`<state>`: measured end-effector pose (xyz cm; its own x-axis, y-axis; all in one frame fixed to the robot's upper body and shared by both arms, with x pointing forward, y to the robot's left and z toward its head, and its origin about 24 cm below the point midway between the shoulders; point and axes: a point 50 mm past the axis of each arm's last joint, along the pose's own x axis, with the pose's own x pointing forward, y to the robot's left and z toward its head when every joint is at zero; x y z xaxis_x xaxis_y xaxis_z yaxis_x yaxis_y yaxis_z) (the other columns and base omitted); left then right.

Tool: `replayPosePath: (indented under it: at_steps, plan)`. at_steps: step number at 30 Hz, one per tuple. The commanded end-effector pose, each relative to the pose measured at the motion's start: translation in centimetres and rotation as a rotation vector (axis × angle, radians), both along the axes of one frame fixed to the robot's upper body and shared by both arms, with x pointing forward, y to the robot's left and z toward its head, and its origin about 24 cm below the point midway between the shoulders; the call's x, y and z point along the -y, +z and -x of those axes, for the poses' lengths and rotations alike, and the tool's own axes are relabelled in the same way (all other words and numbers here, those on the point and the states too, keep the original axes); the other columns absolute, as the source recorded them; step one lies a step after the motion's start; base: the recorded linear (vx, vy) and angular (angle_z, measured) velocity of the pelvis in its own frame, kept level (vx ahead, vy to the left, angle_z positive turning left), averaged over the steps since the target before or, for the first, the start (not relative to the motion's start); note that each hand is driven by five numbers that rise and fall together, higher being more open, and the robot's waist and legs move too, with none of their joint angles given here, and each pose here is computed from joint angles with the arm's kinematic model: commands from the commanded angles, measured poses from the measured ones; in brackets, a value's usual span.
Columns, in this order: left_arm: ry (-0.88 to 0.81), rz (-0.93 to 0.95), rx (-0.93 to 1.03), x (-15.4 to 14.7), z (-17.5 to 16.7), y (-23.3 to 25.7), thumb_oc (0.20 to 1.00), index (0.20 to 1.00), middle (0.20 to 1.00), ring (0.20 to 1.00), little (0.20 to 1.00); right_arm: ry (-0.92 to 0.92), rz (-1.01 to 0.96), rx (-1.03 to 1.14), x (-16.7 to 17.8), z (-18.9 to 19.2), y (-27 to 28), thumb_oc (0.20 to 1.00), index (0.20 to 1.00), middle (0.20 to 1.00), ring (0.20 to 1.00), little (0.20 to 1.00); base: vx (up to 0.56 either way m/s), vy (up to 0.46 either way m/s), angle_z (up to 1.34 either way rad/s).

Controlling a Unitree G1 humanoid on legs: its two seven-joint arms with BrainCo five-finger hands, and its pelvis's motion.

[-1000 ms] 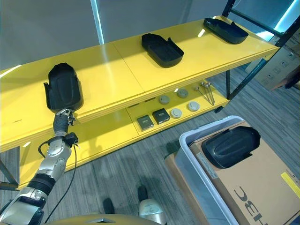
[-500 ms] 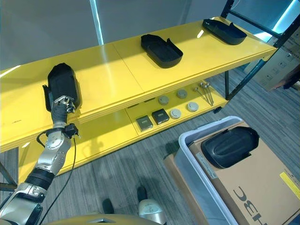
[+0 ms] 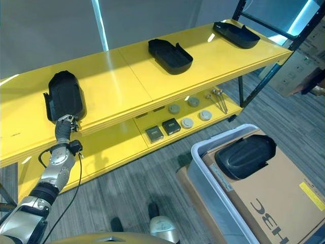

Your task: Move parts from the plastic box to the shelf.

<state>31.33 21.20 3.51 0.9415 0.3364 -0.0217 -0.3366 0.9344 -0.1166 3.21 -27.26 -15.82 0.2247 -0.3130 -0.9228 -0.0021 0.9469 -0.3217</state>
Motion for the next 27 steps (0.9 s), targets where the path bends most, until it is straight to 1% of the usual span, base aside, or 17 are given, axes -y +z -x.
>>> replayPosePath:
  at_steps: [1, 8, 19, 27]
  plan:
    - [0.031, 0.013, 0.142, -0.2, -2.3, 3.5, 0.200, 0.200, 0.200, 0.200, 0.200, 0.050, 0.021, -0.062, 0.6, 1.6, 0.1, 1.000, 1.000, 1.000, 1.000, 1.000, 0.00, 0.000, 0.00]
    - [0.026, 0.000, 0.167, 0.1, -3.0, 4.7, 0.200, 0.200, 0.200, 0.200, 0.200, 0.060, 0.023, -0.066, 0.9, 1.6, 0.2, 1.000, 1.000, 1.000, 1.000, 1.000, 0.00, 0.000, 0.00]
    - [0.071, -0.011, 0.152, -1.2, -3.6, 5.3, 0.200, 0.200, 0.200, 0.200, 0.200, 0.067, 0.031, -0.079, 1.2, 1.9, 0.3, 1.000, 1.000, 1.000, 1.000, 1.000, 0.01, 0.003, -0.01]
    - [0.114, -0.010, 0.083, -1.9, -3.5, 4.3, 0.200, 0.200, 0.200, 0.200, 0.200, 0.072, 0.040, -0.087, 1.4, 2.3, 0.3, 1.000, 1.000, 1.000, 1.000, 1.000, 0.00, 0.000, 0.00]
